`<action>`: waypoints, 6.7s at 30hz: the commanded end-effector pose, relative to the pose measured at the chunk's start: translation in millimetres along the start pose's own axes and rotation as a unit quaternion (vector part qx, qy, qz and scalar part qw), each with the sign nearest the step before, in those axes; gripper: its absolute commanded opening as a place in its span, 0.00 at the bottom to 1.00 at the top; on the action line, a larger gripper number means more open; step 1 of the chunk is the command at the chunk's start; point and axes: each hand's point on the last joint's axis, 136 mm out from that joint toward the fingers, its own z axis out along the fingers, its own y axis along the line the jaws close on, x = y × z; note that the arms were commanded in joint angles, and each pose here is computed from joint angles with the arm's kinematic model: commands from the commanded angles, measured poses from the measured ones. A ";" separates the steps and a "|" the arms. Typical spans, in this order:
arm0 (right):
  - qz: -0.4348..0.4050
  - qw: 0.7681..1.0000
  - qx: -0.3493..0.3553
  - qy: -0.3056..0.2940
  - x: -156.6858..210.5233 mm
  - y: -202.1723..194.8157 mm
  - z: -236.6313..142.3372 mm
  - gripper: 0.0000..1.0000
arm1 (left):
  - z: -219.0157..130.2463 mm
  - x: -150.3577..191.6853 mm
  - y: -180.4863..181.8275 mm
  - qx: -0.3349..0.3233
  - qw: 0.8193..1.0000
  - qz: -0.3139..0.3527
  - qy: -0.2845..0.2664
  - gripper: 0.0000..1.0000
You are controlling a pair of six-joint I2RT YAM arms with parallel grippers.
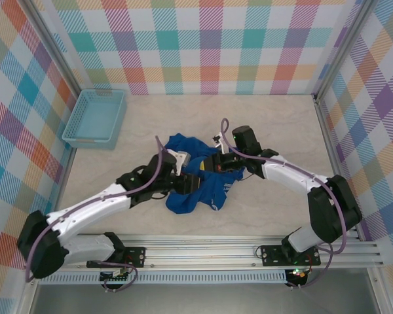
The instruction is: Fold the inside-out t-shirt
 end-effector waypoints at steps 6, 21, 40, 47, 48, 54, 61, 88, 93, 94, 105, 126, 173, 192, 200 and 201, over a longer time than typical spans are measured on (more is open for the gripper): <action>-0.043 0.999 -0.022 -0.001 -0.2 24.0 -12.0 0.00 | 32.7 -25.9 28.5 -0.093 0.994 0.051 -0.034 0.57; -0.157 0.943 0.289 -0.052 -5.9 -47.9 -77.5 0.05 | -10.1 -44.7 -47.6 0.269 0.963 -0.029 -0.013 0.00; -0.317 0.926 0.198 -0.063 48.5 32.8 -89.0 0.41 | -47.0 -64.2 -59.7 0.309 0.944 -0.106 -0.048 0.00; -0.354 0.933 0.062 -0.006 80.7 57.2 -28.9 0.30 | -49.8 -67.0 -59.4 0.304 0.945 -0.108 -0.051 0.00; -0.352 0.934 0.052 0.003 84.3 55.5 -17.5 0.30 | -51.0 -67.6 -60.0 0.304 0.945 -0.109 -0.051 0.00; -0.312 0.936 0.161 -0.034 57.6 -0.2 3.4 0.26 | -59.2 -68.6 -63.8 0.307 0.945 -0.101 -0.051 0.00; -0.294 0.933 0.191 -0.083 27.7 -21.0 3.3 0.25 | -64.9 -67.5 -64.7 0.307 0.945 -0.095 -0.053 0.00; -0.223 0.973 -0.028 -0.053 25.9 81.3 -46.6 0.00 | -20.9 -66.8 47.4 -0.012 0.994 -0.052 -0.096 0.01; -0.176 0.981 -0.041 -0.066 0.2 88.4 -42.3 0.00 | -10.3 -56.3 71.9 -0.100 0.992 -0.024 -0.073 0.12; -0.171 0.983 -0.030 -0.066 -3.4 85.7 -41.6 0.00 | -12.6 -47.5 88.5 -0.149 0.987 -0.037 -0.055 0.17; -0.101 0.992 0.019 -0.070 -20.1 56.5 -24.2 0.00 | -62.7 -53.2 4.3 0.063 0.987 -0.048 -0.140 0.53; -0.112 0.988 0.006 -0.105 -33.4 78.1 -61.8 0.00 | 4.7 -14.9 38.7 -0.031 0.999 -0.030 -0.032 0.00; -0.152 0.974 0.113 -0.123 -27.9 48.5 -79.8 0.30 | -4.1 -68.5 -58.2 0.242 0.967 0.020 -0.080 0.00; -0.266 0.950 0.142 -0.082 -3.4 -15.7 -43.8 0.53 | -17.9 -50.2 -58.6 0.266 0.961 0.044 -0.062 0.00; -0.248 0.961 0.104 -0.061 6.3 -4.5 -44.9 0.00 | -10.0 -45.9 -12.5 0.136 0.988 0.017 -0.075 0.03; -0.243 0.964 0.092 -0.062 9.7 2.4 -50.2 0.00 | -6.0 -42.7 10.0 0.074 0.994 0.000 -0.075 0.08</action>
